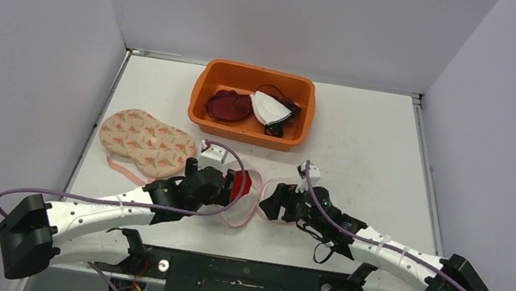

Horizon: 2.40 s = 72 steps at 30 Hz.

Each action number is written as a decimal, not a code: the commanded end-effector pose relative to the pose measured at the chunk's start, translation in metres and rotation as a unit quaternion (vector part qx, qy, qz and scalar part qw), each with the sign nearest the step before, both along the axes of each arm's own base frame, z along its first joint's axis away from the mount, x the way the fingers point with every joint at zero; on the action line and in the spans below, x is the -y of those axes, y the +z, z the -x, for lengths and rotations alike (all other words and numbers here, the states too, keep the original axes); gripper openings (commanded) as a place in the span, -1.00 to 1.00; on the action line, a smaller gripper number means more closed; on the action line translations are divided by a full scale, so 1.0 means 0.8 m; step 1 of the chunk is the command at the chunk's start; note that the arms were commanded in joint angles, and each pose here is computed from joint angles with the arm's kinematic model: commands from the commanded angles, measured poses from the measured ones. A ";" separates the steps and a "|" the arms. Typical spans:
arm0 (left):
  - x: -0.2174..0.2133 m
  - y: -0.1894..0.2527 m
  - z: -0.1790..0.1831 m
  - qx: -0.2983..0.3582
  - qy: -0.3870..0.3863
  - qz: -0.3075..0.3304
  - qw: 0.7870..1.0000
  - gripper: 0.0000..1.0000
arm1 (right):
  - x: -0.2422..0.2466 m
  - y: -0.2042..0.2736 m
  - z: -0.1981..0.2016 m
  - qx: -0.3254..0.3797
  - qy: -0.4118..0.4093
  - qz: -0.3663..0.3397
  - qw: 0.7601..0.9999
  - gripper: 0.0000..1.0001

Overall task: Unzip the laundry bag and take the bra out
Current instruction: Adjust the laundry bag at the center of the board, then pick up the bra from the laundry bag.

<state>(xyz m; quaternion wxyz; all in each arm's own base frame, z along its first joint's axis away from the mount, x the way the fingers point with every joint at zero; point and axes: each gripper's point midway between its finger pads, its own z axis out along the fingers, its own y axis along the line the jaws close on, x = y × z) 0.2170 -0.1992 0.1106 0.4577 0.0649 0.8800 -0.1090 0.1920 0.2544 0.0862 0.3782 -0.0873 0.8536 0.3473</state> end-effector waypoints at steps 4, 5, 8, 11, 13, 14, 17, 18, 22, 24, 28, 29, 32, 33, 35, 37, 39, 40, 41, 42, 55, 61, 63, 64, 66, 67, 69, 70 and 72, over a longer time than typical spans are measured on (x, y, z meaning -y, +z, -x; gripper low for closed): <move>-0.003 -0.010 -0.021 -0.005 0.053 0.016 0.998 0.34 | -0.048 0.023 -0.026 0.021 -0.006 -0.007 1.000 0.52; -0.002 -0.012 -0.021 -0.006 0.054 0.020 0.998 0.25 | -0.053 0.021 -0.028 0.018 -0.005 -0.002 1.000 0.52; 0.000 -0.010 -0.022 -0.001 0.052 0.037 0.998 -0.05 | -0.063 0.010 -0.037 0.013 -0.018 0.025 0.999 0.50; 0.003 -0.005 -0.020 0.002 0.043 0.049 0.998 -0.29 | -0.073 -0.002 -0.045 0.005 -0.026 0.047 0.999 0.47; 0.006 -0.004 -0.018 0.001 0.034 0.055 0.998 -0.45 | -0.078 -0.011 -0.050 -0.003 -0.030 0.062 0.998 0.40; 0.006 -0.003 -0.017 0.001 0.030 0.058 0.998 -0.53 | -0.079 -0.018 -0.053 -0.006 -0.035 0.076 0.997 0.33; 0.006 0.003 -0.013 0.003 0.023 0.065 0.998 -0.95 | -0.071 -0.023 -0.060 -0.001 -0.054 0.106 0.993 -0.04; 0.005 0.006 -0.012 0.005 0.022 0.069 0.997 -1.00 | -0.069 -0.022 -0.062 0.005 -0.057 0.116 0.992 -0.19; 0.006 0.031 -0.010 0.026 0.012 0.097 0.995 -1.00 | -0.057 0.001 -0.071 0.038 -0.072 0.147 0.986 -0.74; 0.006 0.047 -0.010 0.037 0.010 0.112 0.993 -1.00 | -0.046 0.021 -0.074 0.059 -0.082 0.166 0.981 -0.87; 0.007 0.088 -0.011 0.067 0.007 0.147 0.987 -1.00 | -0.016 0.069 -0.078 0.114 -0.112 0.199 0.967 -0.89; 0.007 0.094 -0.011 0.071 0.005 0.153 0.986 -1.00 | -0.006 0.077 -0.078 0.123 -0.122 0.207 0.963 -0.89; 0.009 0.095 -0.010 0.077 0.003 0.172 0.982 -1.00 | 0.025 0.074 -0.074 0.134 -0.147 0.228 0.953 -0.89; 0.012 0.088 -0.009 0.072 0.002 0.176 0.982 -1.00 | 0.031 0.068 -0.071 0.132 -0.150 0.229 0.953 -0.89; 0.017 0.065 -0.005 0.048 0.000 0.177 0.983 -1.00 | 0.041 0.047 -0.062 0.118 -0.152 0.233 0.953 -0.89; 0.023 0.040 0.001 0.022 -0.002 0.176 0.984 -1.00 | 0.050 0.027 -0.052 0.104 -0.152 0.233 0.955 -0.89; 0.027 0.018 0.006 0.002 -0.004 0.179 0.984 -1.00 | 0.056 0.010 -0.042 0.092 -0.149 0.227 0.958 -0.89; 0.029 0.008 0.008 -0.006 -0.006 0.179 0.984 -1.00 | 0.058 0.002 -0.037 0.088 -0.145 0.224 0.960 -0.89; 0.030 0.000 0.009 -0.010 -0.005 0.180 0.984 -1.00 | 0.060 -0.003 -0.033 0.085 -0.143 0.222 0.961 -0.89; 0.031 -0.005 0.009 -0.013 -0.004 0.183 0.983 -1.00 | 0.062 -0.006 -0.029 0.084 -0.141 0.223 0.961 -0.87; 0.050 -0.005 0.007 -0.026 -0.016 0.196 0.980 -1.00 | -0.019 0.089 0.010 0.133 0.017 0.098 0.986 0.13; 0.063 0.002 0.005 -0.037 -0.017 0.211 0.977 -1.00 | -0.082 0.075 0.018 0.137 0.089 0.098 0.982 -0.18; 0.067 0.007 0.003 -0.037 -0.017 0.215 0.976 -1.00 | -0.099 0.064 0.017 0.135 0.104 0.103 0.980 -0.21; 0.069 0.010 0.002 -0.036 -0.018 0.217 0.975 -1.00 | -0.105 0.057 0.015 0.132 0.107 0.110 0.979 -0.21; 0.071 0.015 0.000 -0.034 -0.019 0.217 0.975 -1.00 | -0.112 0.043 0.006 0.128 0.098 0.123 0.979 -0.18; 0.073 0.017 -0.001 -0.033 -0.019 0.217 0.975 -1.00 | -0.113 0.036 0.001 0.128 0.090 0.129 0.979 -0.13; 0.074 0.017 -0.003 -0.034 -0.020 0.212 0.976 -1.00 | -0.112 0.023 -0.009 0.124 0.069 0.142 0.979 -0.02; 0.074 0.014 -0.002 -0.036 -0.020 0.208 0.977 -1.00 | -0.111 0.016 -0.013 0.124 0.063 0.150 0.979 0.02; 0.073 0.006 -0.001 -0.044 -0.018 0.200 0.979 -1.00 | -0.106 -0.001 -0.017 0.118 0.052 0.169 0.977 0.06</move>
